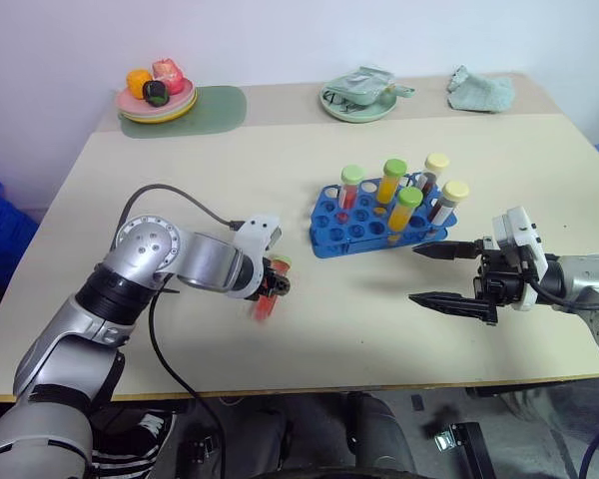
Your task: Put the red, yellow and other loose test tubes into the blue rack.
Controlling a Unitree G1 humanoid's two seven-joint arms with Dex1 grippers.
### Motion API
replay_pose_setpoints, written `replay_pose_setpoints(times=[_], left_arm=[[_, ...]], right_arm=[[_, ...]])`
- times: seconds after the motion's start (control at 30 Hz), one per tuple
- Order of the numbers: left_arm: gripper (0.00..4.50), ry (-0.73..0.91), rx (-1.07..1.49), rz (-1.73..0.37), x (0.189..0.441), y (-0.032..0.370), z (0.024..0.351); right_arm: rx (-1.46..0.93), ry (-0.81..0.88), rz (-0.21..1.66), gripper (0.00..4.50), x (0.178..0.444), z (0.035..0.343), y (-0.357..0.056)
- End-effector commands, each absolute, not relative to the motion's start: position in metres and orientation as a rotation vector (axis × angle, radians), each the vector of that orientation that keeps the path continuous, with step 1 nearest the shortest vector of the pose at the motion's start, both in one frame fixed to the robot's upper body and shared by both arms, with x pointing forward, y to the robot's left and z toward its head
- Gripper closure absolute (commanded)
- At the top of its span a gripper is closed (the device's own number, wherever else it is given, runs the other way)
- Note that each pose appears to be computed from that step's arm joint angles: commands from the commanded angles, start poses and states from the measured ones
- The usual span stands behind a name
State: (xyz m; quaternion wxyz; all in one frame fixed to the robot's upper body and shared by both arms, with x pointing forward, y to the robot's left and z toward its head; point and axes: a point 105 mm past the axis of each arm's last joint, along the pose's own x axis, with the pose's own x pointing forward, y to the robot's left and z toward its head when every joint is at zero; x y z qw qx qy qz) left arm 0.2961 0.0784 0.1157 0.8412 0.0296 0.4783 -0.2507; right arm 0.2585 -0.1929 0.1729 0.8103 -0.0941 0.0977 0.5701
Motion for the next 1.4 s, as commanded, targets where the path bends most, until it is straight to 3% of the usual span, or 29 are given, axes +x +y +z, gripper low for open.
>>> replay_pose_setpoints(times=[0.03, 0.47, 0.6, 0.93, 1.2, 1.4], left_arm=[[2.75, 0.995, 0.052, -0.529, 0.296, 0.076, 0.118], [2.75, 0.952, 0.008, -0.47, 0.302, 0.075, 0.124], [3.71, 0.952, 0.007, -0.466, 0.301, 0.075, 0.123], [3.71, 0.884, 0.008, -0.439, 0.306, 0.076, 0.138], [3.71, 0.575, -0.003, -0.376, 0.321, 0.102, 0.178], [3.71, 0.184, 0.138, -0.598, 0.311, 0.096, 0.205]], right_arm=[[-0.248, 0.163, 1.225, 0.0, 0.258, 0.184, -0.19], [-0.259, 0.171, 1.227, 0.0, 0.26, 0.183, -0.191], [-0.259, 0.169, 1.226, 0.0, 0.26, 0.183, -0.191], [-0.258, 0.169, 1.225, 0.0, 0.26, 0.184, -0.191], [-0.258, 0.16, 1.202, 0.0, 0.262, 0.189, -0.196], [-0.256, 0.14, 1.188, 0.0, 0.264, 0.195, -0.198]])
